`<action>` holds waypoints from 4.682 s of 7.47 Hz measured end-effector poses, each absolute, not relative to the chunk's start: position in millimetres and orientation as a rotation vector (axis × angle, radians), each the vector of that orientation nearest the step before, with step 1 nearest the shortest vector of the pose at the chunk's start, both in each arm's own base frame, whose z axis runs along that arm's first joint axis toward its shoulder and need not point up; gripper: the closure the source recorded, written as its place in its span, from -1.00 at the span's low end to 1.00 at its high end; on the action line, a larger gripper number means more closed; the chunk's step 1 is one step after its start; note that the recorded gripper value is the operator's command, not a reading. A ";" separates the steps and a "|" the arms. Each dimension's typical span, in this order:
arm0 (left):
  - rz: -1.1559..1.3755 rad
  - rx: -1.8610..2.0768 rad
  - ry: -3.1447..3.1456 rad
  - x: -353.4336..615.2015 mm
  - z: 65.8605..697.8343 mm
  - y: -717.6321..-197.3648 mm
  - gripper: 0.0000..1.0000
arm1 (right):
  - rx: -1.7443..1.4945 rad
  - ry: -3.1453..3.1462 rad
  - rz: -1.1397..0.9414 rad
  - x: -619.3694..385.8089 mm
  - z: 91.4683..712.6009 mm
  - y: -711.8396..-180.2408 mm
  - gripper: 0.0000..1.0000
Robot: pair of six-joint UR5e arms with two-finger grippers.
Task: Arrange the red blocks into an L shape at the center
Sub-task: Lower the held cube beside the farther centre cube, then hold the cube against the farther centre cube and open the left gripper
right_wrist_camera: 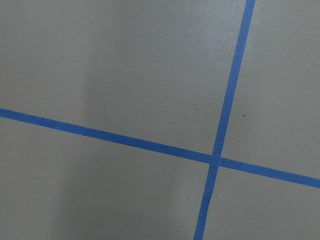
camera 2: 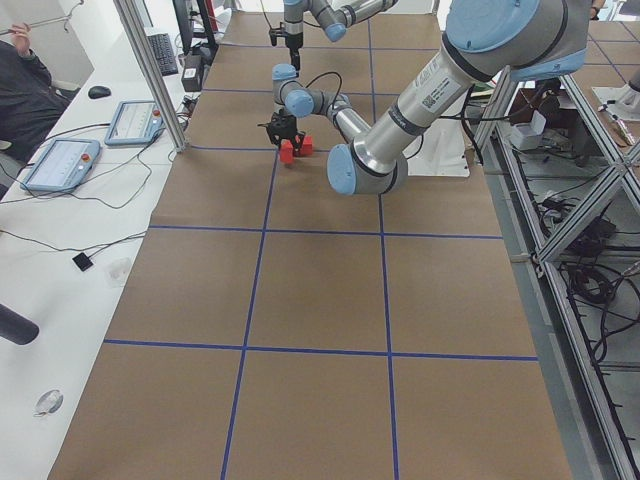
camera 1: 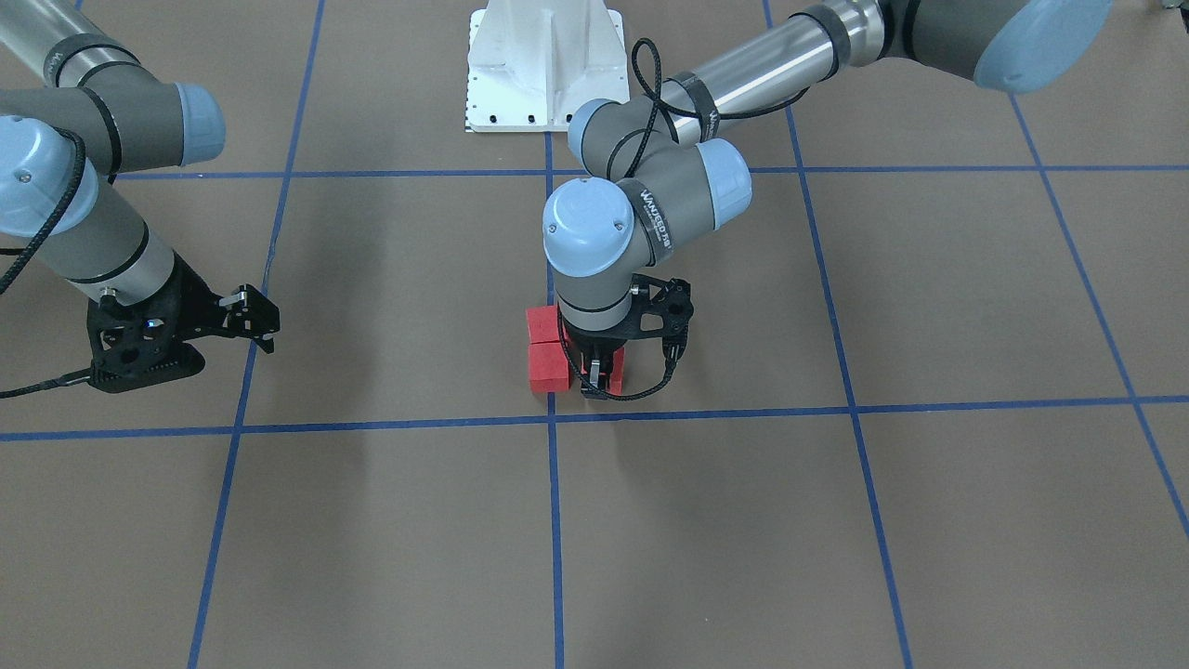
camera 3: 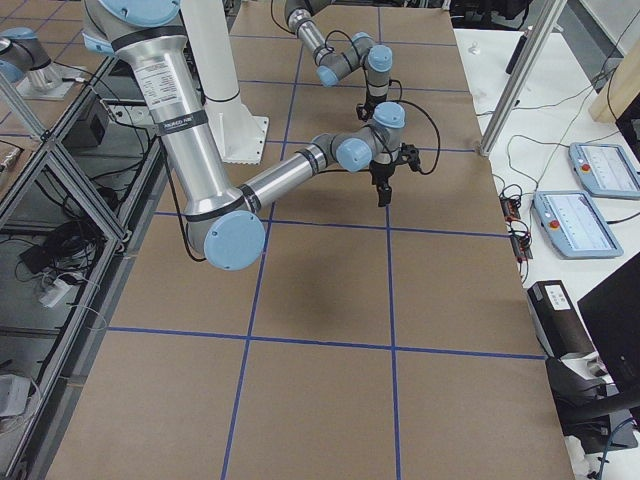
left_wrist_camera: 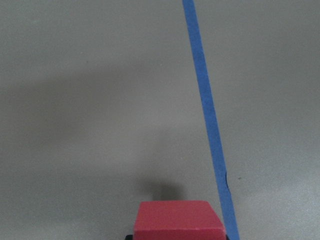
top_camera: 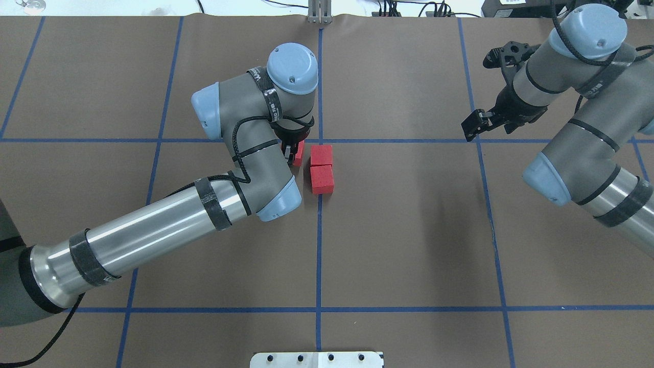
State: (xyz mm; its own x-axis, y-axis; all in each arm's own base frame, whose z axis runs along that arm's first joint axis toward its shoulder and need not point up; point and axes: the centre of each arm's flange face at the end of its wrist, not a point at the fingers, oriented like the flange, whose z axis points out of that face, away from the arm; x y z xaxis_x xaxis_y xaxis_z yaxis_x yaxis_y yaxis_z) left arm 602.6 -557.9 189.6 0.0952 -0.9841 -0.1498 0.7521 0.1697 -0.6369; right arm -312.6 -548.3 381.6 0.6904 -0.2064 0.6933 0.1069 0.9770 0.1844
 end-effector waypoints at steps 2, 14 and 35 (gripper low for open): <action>-1.352 -0.457 0.627 603.4 188.6 -556.9 1.00 | 0.132 -0.790 -0.175 -313.0 381.7 -548.3 -0.98; -1.334 -0.463 0.626 613.4 186.2 -545.7 1.00 | 0.136 -0.793 -0.177 -314.2 378.2 -548.9 -0.98; -1.329 -0.454 0.629 608.8 184.3 -548.0 -1.00 | 0.139 -0.796 -0.180 -316.8 374.0 -550.8 -0.98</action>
State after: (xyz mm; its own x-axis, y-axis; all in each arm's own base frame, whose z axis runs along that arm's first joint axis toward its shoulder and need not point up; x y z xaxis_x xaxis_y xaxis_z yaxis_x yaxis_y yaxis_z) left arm 608.8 -548.0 184.3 0.1157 -0.9799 -0.1622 0.7465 0.1935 -0.6366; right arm -316.8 -550.8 374.0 0.6858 -0.2127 0.6960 0.1080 0.9755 0.1917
